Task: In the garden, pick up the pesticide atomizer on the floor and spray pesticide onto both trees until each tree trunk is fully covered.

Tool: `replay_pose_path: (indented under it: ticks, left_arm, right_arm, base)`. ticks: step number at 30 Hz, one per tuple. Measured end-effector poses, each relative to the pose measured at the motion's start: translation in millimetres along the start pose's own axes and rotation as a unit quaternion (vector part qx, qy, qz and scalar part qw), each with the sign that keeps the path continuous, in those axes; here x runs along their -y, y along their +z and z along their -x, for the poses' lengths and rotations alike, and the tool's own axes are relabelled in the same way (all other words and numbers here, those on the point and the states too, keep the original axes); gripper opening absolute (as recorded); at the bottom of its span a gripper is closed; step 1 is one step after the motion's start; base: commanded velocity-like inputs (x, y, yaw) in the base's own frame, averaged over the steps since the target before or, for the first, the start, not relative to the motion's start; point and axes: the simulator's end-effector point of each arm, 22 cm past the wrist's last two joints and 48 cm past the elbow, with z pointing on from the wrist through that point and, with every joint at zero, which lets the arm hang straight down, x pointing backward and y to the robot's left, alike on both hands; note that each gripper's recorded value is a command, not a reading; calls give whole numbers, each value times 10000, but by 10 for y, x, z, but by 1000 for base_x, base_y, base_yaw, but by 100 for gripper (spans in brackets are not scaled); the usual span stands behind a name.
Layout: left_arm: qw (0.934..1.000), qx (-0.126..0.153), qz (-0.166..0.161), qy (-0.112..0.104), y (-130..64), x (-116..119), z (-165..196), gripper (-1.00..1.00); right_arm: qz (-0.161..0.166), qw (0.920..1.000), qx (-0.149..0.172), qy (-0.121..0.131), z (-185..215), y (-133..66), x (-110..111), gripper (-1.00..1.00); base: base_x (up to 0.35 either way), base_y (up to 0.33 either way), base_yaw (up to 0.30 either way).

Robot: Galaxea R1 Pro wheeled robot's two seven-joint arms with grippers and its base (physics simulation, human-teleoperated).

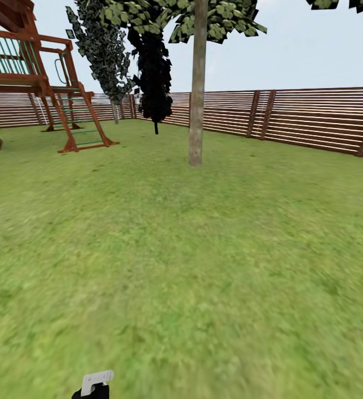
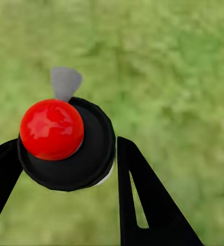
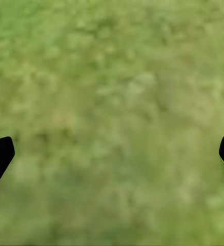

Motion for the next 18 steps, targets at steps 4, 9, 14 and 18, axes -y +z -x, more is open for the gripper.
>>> replay_pose_path:
  ticks: [4, 9, 14, 18]
  left_arm:
    - [10000, 1, 0, 0, 0, 0, 1, -100]
    - [10000, 3, -2, 4, 0, 1, 3, -100]
    - [10000, 4, -3, 6, 1, 2, 4, -100]
    - [10000, 6, -3, 7, 1, 2, 6, -100]
  right_arm:
    - [0, 10000, 0, 0, 0, 0, 0, 100]
    - [0, 10000, 0, 0, 0, 0, 0, 100]
    - [0, 10000, 0, 0, 0, 0, 0, 100]
    - [0, 10000, 0, 0, 0, 0, 0, 100]
  base:
    - [340, 0, 0]
    - [340, 0, 0]
    - [340, 0, 0]
    - [340, 0, 0]
